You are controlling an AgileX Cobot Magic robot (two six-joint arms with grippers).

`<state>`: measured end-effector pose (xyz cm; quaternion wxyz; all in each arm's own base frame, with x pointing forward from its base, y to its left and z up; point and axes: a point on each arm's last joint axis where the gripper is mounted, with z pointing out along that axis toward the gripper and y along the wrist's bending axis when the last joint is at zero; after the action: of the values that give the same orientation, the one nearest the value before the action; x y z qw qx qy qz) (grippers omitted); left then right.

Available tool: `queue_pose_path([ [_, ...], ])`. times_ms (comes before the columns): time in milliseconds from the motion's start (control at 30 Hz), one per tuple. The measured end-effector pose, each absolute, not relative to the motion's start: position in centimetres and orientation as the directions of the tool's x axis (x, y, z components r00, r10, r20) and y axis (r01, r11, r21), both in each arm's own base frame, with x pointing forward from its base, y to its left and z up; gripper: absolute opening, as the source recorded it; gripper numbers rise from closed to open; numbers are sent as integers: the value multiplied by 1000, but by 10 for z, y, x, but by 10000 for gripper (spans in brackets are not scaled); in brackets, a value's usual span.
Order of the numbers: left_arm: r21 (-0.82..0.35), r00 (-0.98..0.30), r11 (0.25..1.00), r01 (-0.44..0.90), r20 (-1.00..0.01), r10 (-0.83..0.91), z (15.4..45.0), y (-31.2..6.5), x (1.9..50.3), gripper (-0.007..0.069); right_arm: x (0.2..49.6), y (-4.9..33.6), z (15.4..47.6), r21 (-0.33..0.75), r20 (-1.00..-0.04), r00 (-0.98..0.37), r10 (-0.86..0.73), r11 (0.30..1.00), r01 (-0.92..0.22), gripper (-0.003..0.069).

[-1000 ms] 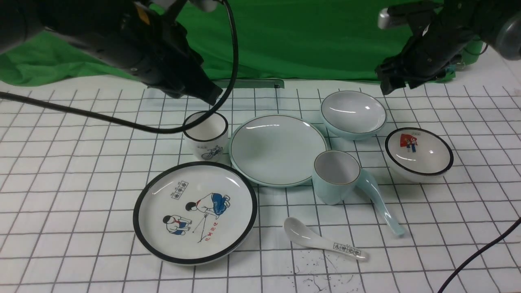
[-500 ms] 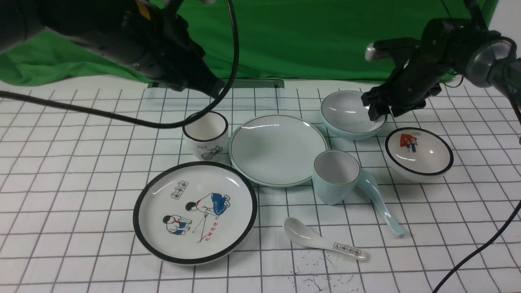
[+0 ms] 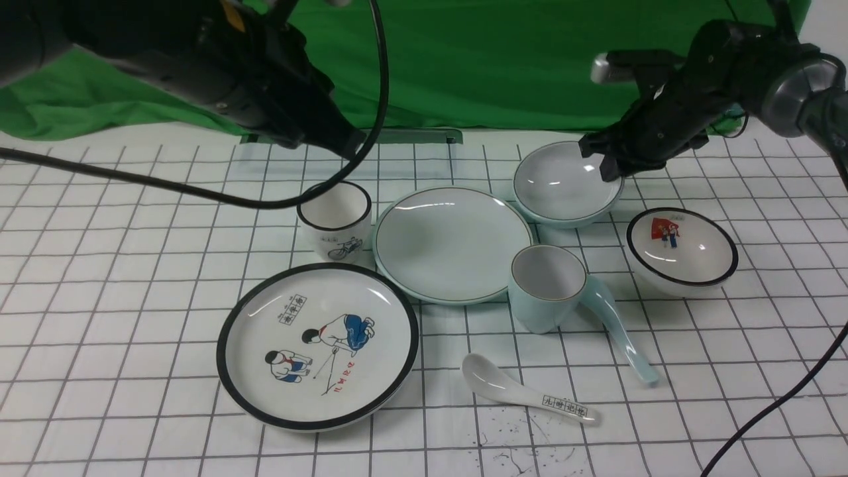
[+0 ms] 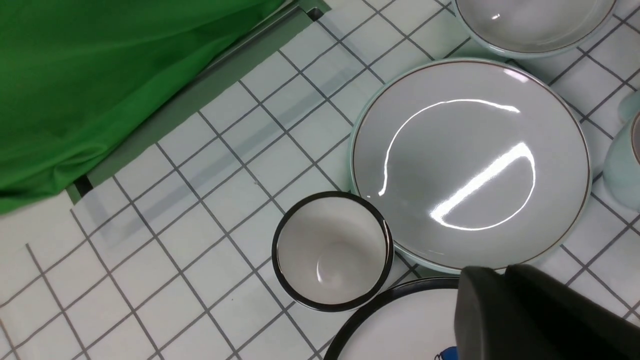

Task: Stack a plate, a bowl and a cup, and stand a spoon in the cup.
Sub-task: Use the right arm to grab a blue rice bowl, then use the right arm to put the blue rice bowl into the blue large plate in the middle

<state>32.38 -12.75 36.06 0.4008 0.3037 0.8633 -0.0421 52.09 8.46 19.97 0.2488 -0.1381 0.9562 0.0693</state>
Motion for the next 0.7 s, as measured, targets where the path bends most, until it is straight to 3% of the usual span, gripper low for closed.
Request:
queue_pose_path([
  [200, 176, -496, 810, 559, -711, 498, 360, -127, 324, -9, 508, 88, 248, 75, -542, -796, -270, 928, -366, 81],
  [367, 180, -495, 809, 559, -710, 501, 360, -127, 324, -9, 487, 102, 296, 175, -599, -750, -280, 869, -464, 81],
  [500, 182, -495, 809, 559, -710, 502, 360, -127, 324, -9, 476, 127, 296, 207, -567, -748, -345, 820, -534, 81],
  [700, 181, -501, 807, 562, -702, 506, 359, -126, 323, -9, 466, 186, 261, 232, -502, -729, -464, 740, -631, 81],
])
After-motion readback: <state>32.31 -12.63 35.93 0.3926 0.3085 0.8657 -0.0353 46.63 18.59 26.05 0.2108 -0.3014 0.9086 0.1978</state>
